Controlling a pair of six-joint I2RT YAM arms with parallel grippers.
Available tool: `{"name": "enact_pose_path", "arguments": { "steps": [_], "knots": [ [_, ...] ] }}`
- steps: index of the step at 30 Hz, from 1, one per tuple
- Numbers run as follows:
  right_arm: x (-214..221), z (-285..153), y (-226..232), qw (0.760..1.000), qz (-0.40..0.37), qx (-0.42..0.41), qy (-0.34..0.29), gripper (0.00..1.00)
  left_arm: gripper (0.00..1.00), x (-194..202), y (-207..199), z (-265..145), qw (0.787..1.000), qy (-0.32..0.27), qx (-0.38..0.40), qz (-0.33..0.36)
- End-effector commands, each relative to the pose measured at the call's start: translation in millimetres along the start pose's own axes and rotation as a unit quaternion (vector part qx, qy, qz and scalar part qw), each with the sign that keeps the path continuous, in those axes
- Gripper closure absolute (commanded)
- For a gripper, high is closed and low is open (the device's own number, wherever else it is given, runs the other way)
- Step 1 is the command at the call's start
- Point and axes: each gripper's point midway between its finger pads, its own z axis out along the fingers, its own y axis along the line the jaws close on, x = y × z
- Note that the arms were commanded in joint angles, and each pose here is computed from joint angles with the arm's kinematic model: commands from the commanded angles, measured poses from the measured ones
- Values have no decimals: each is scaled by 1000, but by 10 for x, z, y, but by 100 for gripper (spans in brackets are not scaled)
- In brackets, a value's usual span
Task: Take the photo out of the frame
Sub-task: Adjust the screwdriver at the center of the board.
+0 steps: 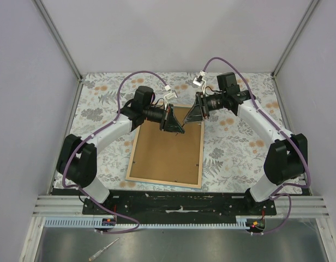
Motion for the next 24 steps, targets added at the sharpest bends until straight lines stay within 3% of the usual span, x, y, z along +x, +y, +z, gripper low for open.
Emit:
{"name": "enact_pose_path", "arguments": {
  "steps": [1,7,9,13,14,15,16,17,19,24],
  "knots": [
    [-125,16,170,1000,-15,-16,-14,56,98,-149,-100,-25,1000,-20,1,22],
    [-143,32,155,1000,-14,-12,-13,59,98,-103,-44,-15,1000,-15,-10,16],
    [-140,42,148,1000,-16,-9,-12,64,98,-87,-25,-16,1000,-12,-14,15],
    [-127,40,101,1000,-19,8,-12,100,98,-95,-21,-22,1000,-11,-18,17],
    [-125,38,62,1000,-21,20,-12,100,94,-101,-10,-30,1000,-12,-23,17],
    [-118,30,41,999,-23,29,-11,100,82,-110,3,-34,999,-12,-28,18],
    [-113,21,11,999,-30,40,-11,100,68,-133,16,-58,999,-15,-34,19],
    [-110,8,-10,998,-29,54,-11,100,45,-155,40,-94,999,-18,-39,17],
    [-113,-39,-83,995,-58,85,-10,100,15,-247,86,-212,998,-30,-52,17],
    [-156,-243,-254,976,-124,180,-14,100,9,-512,263,-754,991,-73,-110,28]
  ]
}}
